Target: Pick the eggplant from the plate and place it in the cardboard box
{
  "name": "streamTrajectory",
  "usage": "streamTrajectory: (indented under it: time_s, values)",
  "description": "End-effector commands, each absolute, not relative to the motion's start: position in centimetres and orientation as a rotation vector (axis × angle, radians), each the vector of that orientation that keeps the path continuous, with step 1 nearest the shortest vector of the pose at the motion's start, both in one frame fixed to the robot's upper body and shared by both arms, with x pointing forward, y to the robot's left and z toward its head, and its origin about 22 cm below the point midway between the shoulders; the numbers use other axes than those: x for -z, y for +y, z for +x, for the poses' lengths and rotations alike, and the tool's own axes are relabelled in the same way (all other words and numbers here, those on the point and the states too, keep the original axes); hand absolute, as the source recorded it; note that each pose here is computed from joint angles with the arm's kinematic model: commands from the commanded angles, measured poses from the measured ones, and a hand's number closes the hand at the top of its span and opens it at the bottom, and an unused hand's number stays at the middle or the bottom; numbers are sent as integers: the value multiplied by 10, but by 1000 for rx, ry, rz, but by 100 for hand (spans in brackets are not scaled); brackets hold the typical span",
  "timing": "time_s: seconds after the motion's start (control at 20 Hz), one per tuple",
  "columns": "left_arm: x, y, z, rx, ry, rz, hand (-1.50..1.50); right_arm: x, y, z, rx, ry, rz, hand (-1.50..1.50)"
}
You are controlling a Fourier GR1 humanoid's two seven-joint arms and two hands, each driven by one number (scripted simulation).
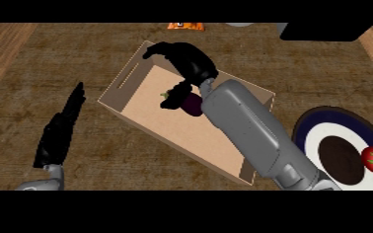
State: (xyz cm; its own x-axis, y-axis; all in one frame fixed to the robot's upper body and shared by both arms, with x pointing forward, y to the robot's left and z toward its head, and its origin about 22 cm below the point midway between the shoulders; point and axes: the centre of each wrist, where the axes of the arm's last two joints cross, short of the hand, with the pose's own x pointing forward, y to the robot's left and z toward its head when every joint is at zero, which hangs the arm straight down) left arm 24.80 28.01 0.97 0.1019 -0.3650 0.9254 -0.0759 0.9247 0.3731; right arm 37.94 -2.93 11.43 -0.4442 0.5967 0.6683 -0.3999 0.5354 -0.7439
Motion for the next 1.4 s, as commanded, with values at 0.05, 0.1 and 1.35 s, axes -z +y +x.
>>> streamTrajectory:
  time_s: [0.05,0.1,1.35]
  values:
    - [-1,270,251,224,-1466,362,0,-126,-36,388,-825,-1771,-90,-150]
    - [-9,281,248,209,-1453,365,0,-133,-43,389,-758,-1801,-70,-150]
    - [-14,283,243,226,-1477,347,0,-158,-360,440,-210,-1822,-6,-150]
